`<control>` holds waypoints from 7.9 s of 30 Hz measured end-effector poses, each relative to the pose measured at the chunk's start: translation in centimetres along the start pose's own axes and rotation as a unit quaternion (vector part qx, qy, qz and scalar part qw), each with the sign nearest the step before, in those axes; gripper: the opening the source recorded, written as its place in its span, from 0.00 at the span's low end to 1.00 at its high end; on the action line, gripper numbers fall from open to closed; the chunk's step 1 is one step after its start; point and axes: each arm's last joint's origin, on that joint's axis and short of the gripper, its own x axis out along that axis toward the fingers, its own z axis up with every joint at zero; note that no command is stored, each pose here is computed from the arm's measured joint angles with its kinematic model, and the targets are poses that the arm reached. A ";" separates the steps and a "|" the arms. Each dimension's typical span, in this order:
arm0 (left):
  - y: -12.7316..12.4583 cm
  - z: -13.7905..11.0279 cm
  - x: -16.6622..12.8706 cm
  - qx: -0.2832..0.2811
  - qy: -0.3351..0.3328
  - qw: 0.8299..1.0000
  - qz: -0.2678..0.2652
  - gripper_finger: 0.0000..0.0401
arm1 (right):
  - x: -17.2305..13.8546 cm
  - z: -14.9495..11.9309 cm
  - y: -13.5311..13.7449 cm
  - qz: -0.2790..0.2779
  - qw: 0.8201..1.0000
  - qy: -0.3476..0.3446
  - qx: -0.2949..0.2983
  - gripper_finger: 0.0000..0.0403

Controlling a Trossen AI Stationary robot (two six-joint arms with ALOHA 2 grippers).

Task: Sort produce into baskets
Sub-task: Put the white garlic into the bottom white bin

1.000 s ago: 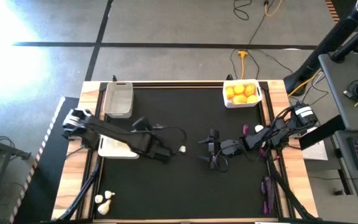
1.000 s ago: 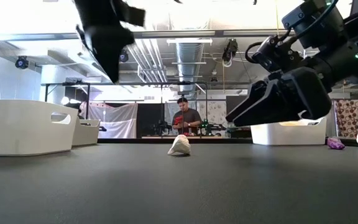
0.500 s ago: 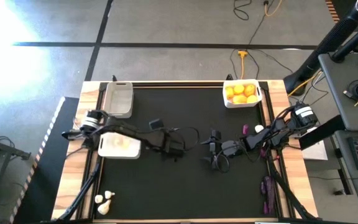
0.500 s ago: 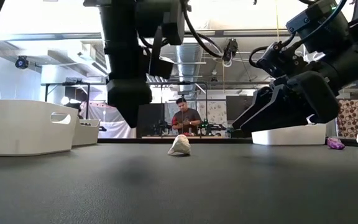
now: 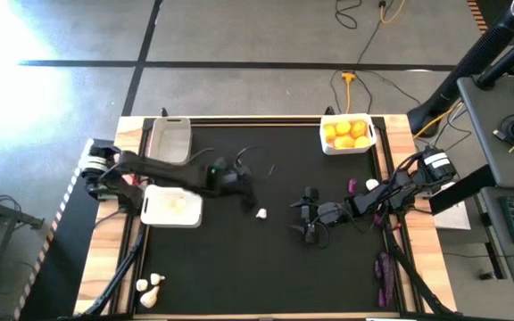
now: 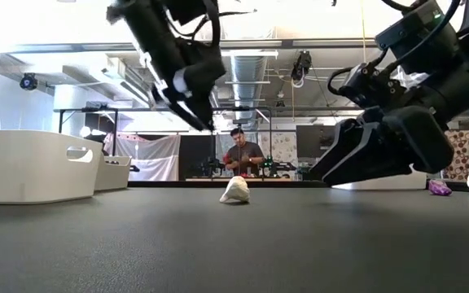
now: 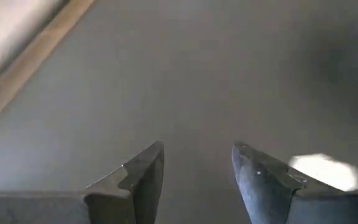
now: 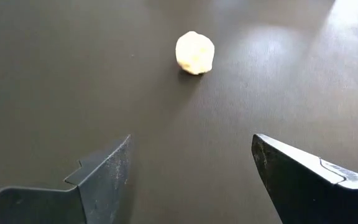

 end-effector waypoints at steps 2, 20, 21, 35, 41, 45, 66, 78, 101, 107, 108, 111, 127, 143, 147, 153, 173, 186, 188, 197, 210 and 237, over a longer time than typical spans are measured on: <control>-1.3 -1.5 0.7 -0.014 -0.047 0.996 -0.072 0.43 | 0.0 -0.2 0.0 0.000 1.000 0.005 0.003 0.81; -5.4 -8.5 7.4 -0.017 -0.127 0.981 -0.145 0.59 | -0.1 -0.4 -0.1 -0.001 1.000 0.008 0.006 0.81; -5.5 -8.7 7.7 -0.013 -0.120 0.982 -0.146 0.59 | -0.1 -0.4 -0.1 -0.001 1.000 0.008 0.006 0.81; -5.7 -8.6 8.0 0.041 -0.056 0.990 -0.119 0.41 | -0.3 -0.9 -0.2 -0.001 1.000 0.015 0.010 0.81; -5.1 -8.2 6.6 0.049 -0.036 0.992 -0.112 0.25 | -0.3 -1.0 -0.2 -0.001 1.000 0.016 0.009 0.81; -4.6 -6.4 4.1 0.057 -0.022 0.993 -0.105 0.21 | -0.3 -1.0 -0.2 -0.001 1.000 0.016 0.004 0.81; -0.1 1.9 -11.6 0.051 0.173 0.964 0.197 0.21 | -0.3 -0.8 -0.2 -0.002 1.000 0.008 0.004 0.81; 1.6 -4.5 -9.2 0.045 0.353 0.916 0.188 0.20 | -0.5 -1.3 -0.3 -0.002 1.000 0.016 0.024 0.81; 5.8 -13.7 -7.7 -0.173 0.345 0.918 0.087 0.28 | -0.4 -0.8 -0.3 -0.001 1.000 -0.010 -0.005 0.81; 5.7 -13.6 -7.5 -0.175 0.348 0.914 0.110 0.41 | -0.4 -0.7 -0.2 -0.001 1.000 -0.016 -0.021 0.81; 5.6 -13.4 -7.6 -0.172 0.348 0.915 0.108 0.43 | -0.5 -0.6 -0.2 -0.001 1.000 -0.019 -0.024 0.81; 5.5 -12.2 -8.3 -0.164 0.345 0.918 0.109 0.46 | -0.5 -0.4 -0.2 -0.001 0.999 -0.030 -0.028 0.81; 0.9 -6.7 -15.4 -0.233 0.381 0.894 -0.015 0.37 | -0.4 -0.3 -0.2 0.000 0.999 -0.031 -0.012 0.81; -4.5 -12.2 -15.3 -0.260 0.511 0.813 0.098 0.49 | -0.4 -0.4 -0.2 0.001 1.000 -0.026 -0.002 0.81; -5.7 -12.9 -14.1 -0.265 0.542 0.788 0.123 0.50 | -0.4 -0.4 -0.2 0.002 1.000 -0.027 -0.002 0.81; -7.4 -14.3 -12.5 -0.240 0.618 0.737 0.132 0.50 | -0.4 -0.4 -0.2 0.002 1.000 -0.027 -0.003 0.81; -9.7 -18.6 -9.5 -0.202 0.668 0.706 0.120 0.50 | -0.4 -0.5 -0.2 0.002 1.000 -0.024 -0.004 0.81; -8.8 -21.7 -8.4 -0.205 0.677 0.696 0.122 0.50 | -0.4 -0.5 -0.2 0.002 1.000 -0.024 -0.004 0.81; -8.8 -22.1 -8.2 -0.208 0.676 0.698 0.112 0.50 | -0.4 -0.5 -0.2 0.002 1.000 -0.024 -0.004 0.81; -8.1 -23.9 -8.1 -0.192 0.683 0.696 0.114 0.39 | -0.4 -0.5 -0.2 0.002 1.000 -0.023 -0.004 0.81; -9.0 -19.5 -9.2 -0.148 0.645 0.741 0.111 0.19 | -0.4 -0.2 -0.2 0.002 0.999 -0.030 -0.015 0.81; 4.1 -9.8 -4.6 -0.079 0.476 0.852 0.205 0.23 | 0.2 0.1 0.0 0.001 0.999 -0.027 -0.025 0.81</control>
